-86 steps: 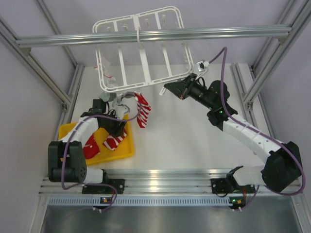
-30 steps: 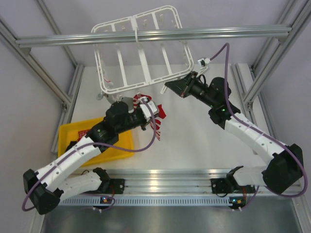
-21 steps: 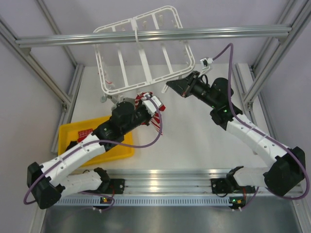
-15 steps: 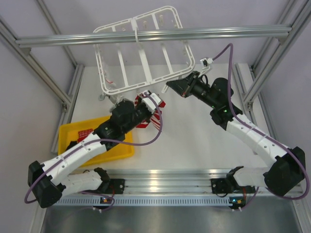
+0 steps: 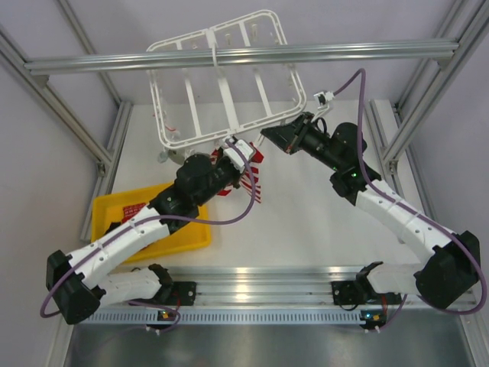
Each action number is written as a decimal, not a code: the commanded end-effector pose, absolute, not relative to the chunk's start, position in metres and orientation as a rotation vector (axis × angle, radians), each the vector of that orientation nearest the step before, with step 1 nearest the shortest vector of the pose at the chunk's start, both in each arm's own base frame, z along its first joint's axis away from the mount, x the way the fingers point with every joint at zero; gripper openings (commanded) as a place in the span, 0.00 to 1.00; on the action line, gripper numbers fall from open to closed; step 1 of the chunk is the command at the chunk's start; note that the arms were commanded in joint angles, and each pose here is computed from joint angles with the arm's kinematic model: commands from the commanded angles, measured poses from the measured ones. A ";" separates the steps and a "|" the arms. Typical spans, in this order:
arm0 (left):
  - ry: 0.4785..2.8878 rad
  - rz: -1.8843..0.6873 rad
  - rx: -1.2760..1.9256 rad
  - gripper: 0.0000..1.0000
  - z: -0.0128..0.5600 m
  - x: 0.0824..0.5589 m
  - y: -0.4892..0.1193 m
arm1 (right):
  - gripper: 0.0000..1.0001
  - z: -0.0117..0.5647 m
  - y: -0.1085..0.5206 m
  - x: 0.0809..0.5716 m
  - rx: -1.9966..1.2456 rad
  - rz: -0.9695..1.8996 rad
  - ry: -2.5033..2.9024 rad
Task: Clip the socks to the hanger
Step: Clamp the sock onto the hanger.
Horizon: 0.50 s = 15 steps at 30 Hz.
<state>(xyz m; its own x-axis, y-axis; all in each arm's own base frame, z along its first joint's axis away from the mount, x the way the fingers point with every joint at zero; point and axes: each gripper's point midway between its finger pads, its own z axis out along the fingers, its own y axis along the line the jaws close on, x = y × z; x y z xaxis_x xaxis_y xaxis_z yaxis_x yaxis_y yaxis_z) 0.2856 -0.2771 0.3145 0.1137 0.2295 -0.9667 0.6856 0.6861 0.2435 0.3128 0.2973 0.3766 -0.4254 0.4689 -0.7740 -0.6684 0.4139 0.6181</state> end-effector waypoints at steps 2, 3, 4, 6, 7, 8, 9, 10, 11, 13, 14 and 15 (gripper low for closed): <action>1.342 -0.432 0.714 0.00 0.364 0.288 -0.280 | 0.00 0.385 0.299 0.308 -0.212 1.275 1.524; 1.342 -0.431 0.712 0.00 0.365 0.288 -0.280 | 0.00 0.385 0.300 0.308 -0.214 1.275 1.524; 1.340 -0.431 0.714 0.00 0.365 0.289 -0.280 | 0.00 0.384 0.301 0.308 -0.217 1.273 1.525; 1.336 -0.435 0.713 0.00 0.368 0.289 -0.282 | 0.00 0.383 0.301 0.309 -0.219 1.273 1.526; 1.333 -0.436 0.711 0.00 0.369 0.289 -0.282 | 0.00 0.385 0.302 0.308 -0.224 1.277 1.518; 1.326 -0.438 0.711 0.00 0.372 0.289 -0.282 | 0.00 0.386 0.303 0.307 -0.228 1.276 1.516; 1.328 -0.438 0.709 0.00 0.372 0.290 -0.283 | 0.00 0.386 0.303 0.307 -0.228 1.279 1.515; 1.325 -0.438 0.708 0.00 0.373 0.290 -0.283 | 0.00 0.386 0.304 0.307 -0.230 1.280 1.513; 1.325 -0.439 0.712 0.00 0.373 0.290 -0.284 | 0.00 0.387 0.304 0.306 -0.235 1.280 1.511; 1.318 -0.441 0.712 0.00 0.375 0.290 -0.286 | 0.00 0.387 0.305 0.305 -0.242 1.283 1.511; 1.314 -0.437 0.712 0.00 0.376 0.291 -0.285 | 0.00 0.388 0.305 0.305 -0.243 1.284 1.509; 1.311 -0.434 0.709 0.00 0.378 0.292 -0.285 | 0.00 0.388 0.305 0.306 -0.245 1.283 1.509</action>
